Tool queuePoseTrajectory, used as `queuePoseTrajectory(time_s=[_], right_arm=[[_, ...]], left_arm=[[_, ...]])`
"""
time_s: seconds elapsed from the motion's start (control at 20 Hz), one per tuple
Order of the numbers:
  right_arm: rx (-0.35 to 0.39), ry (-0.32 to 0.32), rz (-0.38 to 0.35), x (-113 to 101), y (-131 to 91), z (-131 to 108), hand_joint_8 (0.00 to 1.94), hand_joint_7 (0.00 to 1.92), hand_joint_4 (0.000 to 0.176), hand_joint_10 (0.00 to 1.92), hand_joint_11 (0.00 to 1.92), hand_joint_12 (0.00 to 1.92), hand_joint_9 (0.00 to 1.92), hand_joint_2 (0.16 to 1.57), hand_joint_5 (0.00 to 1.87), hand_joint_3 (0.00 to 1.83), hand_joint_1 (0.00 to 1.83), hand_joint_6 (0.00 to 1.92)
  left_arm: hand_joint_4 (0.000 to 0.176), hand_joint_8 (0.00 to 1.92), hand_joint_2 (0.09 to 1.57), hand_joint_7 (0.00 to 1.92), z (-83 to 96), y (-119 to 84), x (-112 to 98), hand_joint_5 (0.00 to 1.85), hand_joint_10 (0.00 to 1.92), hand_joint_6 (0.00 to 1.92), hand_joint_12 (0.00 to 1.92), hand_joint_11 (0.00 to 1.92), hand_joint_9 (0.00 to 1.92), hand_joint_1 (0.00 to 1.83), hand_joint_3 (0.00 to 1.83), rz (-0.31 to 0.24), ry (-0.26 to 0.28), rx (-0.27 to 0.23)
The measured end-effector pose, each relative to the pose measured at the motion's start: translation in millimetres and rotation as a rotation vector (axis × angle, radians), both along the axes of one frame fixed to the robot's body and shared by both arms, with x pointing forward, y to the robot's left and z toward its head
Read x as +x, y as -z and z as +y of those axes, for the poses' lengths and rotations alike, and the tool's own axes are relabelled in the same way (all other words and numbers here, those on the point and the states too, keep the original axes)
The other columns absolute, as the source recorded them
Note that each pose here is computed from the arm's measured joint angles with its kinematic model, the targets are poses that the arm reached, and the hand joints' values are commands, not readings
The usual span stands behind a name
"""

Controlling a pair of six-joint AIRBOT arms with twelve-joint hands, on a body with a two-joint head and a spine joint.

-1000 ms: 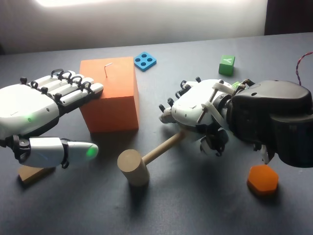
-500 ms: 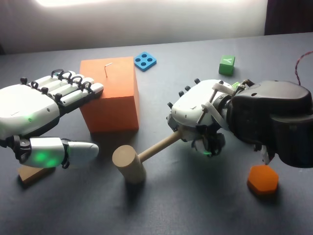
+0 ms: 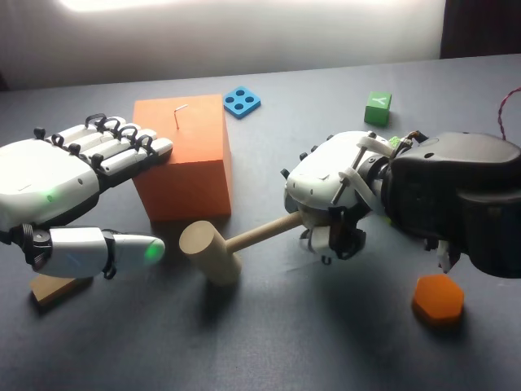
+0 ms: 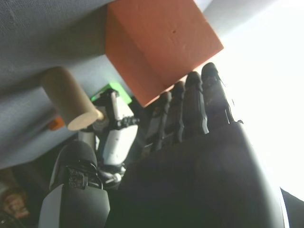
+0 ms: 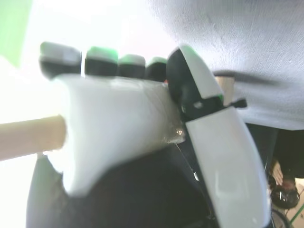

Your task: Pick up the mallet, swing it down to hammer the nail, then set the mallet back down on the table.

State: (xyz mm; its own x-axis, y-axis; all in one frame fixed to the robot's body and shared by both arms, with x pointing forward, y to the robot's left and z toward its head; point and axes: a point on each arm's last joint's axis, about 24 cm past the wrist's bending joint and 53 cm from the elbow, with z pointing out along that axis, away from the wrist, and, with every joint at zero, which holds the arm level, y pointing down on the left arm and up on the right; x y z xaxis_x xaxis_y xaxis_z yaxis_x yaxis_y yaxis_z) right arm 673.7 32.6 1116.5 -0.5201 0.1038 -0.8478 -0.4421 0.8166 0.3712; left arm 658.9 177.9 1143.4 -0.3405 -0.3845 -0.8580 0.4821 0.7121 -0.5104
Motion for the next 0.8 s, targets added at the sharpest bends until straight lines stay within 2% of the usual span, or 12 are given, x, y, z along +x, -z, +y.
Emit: queuePoseTrajectory(time_s=[0.25,0.4,0.6,0.8], right_arm=[[0.005,-0.013,0.001,-10.0,-5.1,-6.6,1.94,1.46,0.000,1.92,1.66,1.92,1.58,1.55,1.12,0.00,0.40,1.92],[0.001,-0.013,-0.010,-14.8,-11.8,-17.4,1.94,1.45,0.000,1.92,1.63,1.92,1.56,1.57,1.17,0.01,0.46,1.92],[0.037,0.024,-0.043,-8.6,-40.9,-39.0,1.94,1.45,0.000,1.92,1.64,1.92,1.56,1.57,1.16,0.01,0.49,1.92],[0.101,0.029,-0.078,-9.7,-77.4,-53.6,1.94,1.43,0.000,1.92,1.59,1.92,1.52,1.57,1.14,0.01,0.48,1.92]], left_arm=[[0.000,0.01,1.18,0.07,-0.1,-0.5,0.2,0.09,0.01,0.01,0.00,0.00,0.04,0.00,0.00,-0.001,0.000,-0.001],[0.000,0.01,1.18,0.07,-0.4,-1.1,0.4,0.09,0.01,0.01,0.00,0.00,0.04,0.00,0.00,-0.002,0.000,-0.002],[0.000,0.01,1.18,0.08,-0.3,-1.4,0.4,0.10,0.01,0.01,0.01,0.02,0.05,0.00,0.00,-0.003,0.000,-0.003],[0.000,0.01,1.19,0.09,-0.3,-1.4,0.4,0.10,0.01,0.01,0.01,0.02,0.06,0.00,0.00,-0.003,0.000,-0.003]])
